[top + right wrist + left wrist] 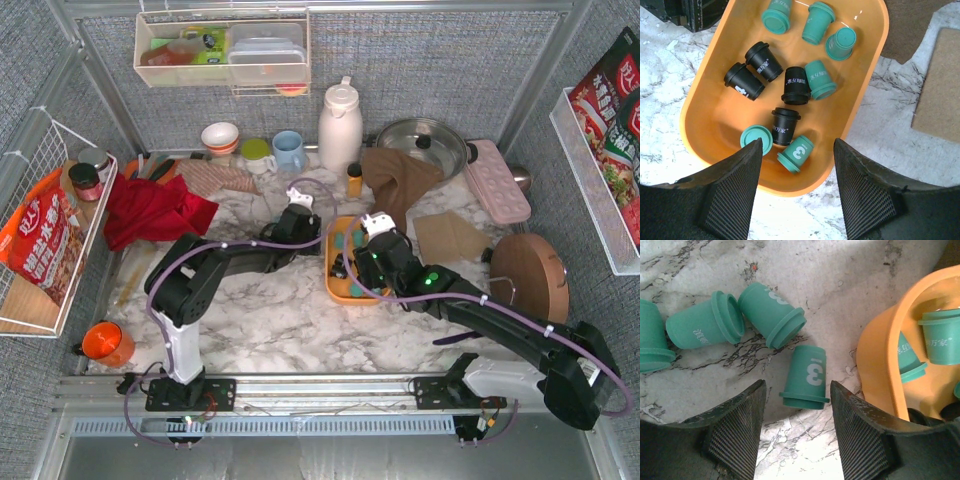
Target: Mix the coffee capsules in the storage basket
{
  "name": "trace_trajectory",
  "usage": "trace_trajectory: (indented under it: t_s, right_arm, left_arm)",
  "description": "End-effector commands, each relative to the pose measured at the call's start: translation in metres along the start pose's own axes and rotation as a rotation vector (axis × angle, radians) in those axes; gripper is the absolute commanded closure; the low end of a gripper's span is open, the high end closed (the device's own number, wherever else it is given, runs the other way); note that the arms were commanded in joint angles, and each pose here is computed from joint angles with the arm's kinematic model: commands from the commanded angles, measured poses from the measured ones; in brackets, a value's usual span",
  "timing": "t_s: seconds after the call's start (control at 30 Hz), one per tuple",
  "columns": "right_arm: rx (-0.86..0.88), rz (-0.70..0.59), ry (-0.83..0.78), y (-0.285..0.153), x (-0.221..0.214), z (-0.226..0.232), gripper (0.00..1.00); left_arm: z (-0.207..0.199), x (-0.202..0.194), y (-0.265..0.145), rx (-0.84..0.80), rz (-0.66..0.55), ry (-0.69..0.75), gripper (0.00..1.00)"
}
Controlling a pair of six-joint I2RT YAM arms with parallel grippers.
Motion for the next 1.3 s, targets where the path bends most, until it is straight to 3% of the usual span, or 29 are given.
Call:
trace_trajectory:
  t_s: [0.0,0.13,0.3,0.53,0.97,1.27]
  right_arm:
    - [0.014,0.001,0.009,-0.001,0.002,0.003,0.37]
    - [0.018,0.001,0.011,-0.002,0.003,0.003,0.37]
    - [0.019,0.003,0.013,-0.003,0.002,0.003,0.37]
    - [0.043,0.009,0.026,-0.006,0.003,0.006,0.37]
    - [0.239,-0.01,0.134,-0.018,0.027,0.045,0.37]
    - [0.453,-0.061,0.21,-0.032,0.041,0.075,0.36]
  left_arm:
    - [0.002,-0.001,0.003,0.005,0.008,0.032,0.37]
    - [0.003,0.0,0.003,0.008,-0.002,0.036,0.41]
    - [-0.001,0.009,-0.005,-0.032,-0.078,0.051,0.53]
    - [-0.001,0.016,-0.027,-0.067,-0.176,0.1,0.54]
    - [-0.037,0.028,-0.131,-0.305,-0.683,0.408,0.54]
    - [-0.076,0.031,-0.166,-0.425,-0.872,0.577,0.54]
Point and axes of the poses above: each gripper's point midway between its finger pads, its own y axis out along the fingers, its own z axis along the line the jaws close on, x = y × z, the point moved 3 cm from there along -y, back along the fingers, and after that the axes turned 15 degrees about y, right-handed, at the moved point
